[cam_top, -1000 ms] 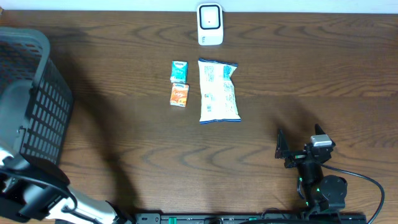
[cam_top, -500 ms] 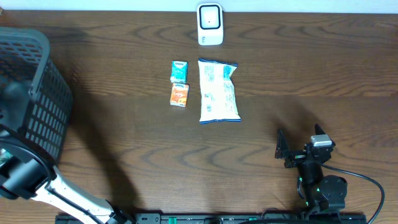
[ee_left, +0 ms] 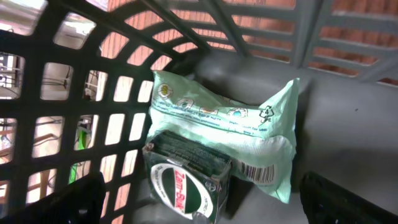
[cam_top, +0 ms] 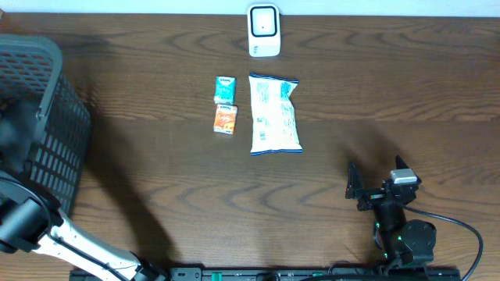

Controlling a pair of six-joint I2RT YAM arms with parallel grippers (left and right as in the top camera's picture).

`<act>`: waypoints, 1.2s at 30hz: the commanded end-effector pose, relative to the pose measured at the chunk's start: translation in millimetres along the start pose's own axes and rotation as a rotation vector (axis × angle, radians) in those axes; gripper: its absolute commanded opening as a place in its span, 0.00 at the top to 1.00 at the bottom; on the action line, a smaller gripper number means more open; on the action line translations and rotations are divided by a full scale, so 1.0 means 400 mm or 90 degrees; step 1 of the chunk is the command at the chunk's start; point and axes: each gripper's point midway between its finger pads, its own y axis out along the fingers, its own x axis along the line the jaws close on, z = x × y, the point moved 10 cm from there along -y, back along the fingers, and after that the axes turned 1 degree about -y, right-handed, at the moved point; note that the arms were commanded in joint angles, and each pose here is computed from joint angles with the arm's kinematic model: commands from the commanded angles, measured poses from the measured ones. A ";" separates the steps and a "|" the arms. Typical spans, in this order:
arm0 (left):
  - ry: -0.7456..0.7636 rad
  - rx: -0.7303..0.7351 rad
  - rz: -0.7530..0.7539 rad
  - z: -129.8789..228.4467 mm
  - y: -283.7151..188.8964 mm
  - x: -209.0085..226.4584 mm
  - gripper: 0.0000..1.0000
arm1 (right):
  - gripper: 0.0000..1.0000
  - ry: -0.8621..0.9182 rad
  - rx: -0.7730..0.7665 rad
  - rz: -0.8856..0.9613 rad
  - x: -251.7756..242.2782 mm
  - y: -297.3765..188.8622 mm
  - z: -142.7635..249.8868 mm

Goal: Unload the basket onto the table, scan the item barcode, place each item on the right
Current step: 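Grasp the mint-green pouch in the basket with the left gripper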

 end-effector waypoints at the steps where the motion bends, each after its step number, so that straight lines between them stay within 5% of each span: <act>1: -0.002 0.010 -0.011 0.014 0.037 -0.011 0.02 | 0.01 0.007 0.002 0.007 -0.003 0.000 0.002; 14: -0.027 -0.032 0.023 0.046 0.130 -0.058 0.00 | 0.01 0.007 0.002 0.007 -0.003 0.000 0.002; 18: -0.036 -0.062 0.012 0.042 0.140 -0.059 0.06 | 0.01 0.007 0.002 0.007 -0.003 0.000 0.002; 22: -0.046 -0.082 0.014 0.032 0.139 -0.063 0.29 | 0.01 0.007 0.002 0.007 -0.003 0.000 0.002; 25: -0.048 -0.086 0.019 0.030 0.138 -0.066 0.60 | 0.01 0.007 0.002 0.007 -0.003 0.000 0.002; 27: -0.048 -0.086 0.019 0.030 0.138 -0.066 0.70 | 0.01 0.007 0.002 0.007 -0.003 0.000 0.002; 36: -0.043 -0.080 0.014 0.034 0.139 -0.063 0.89 | 0.01 0.007 0.002 0.007 -0.003 0.000 0.002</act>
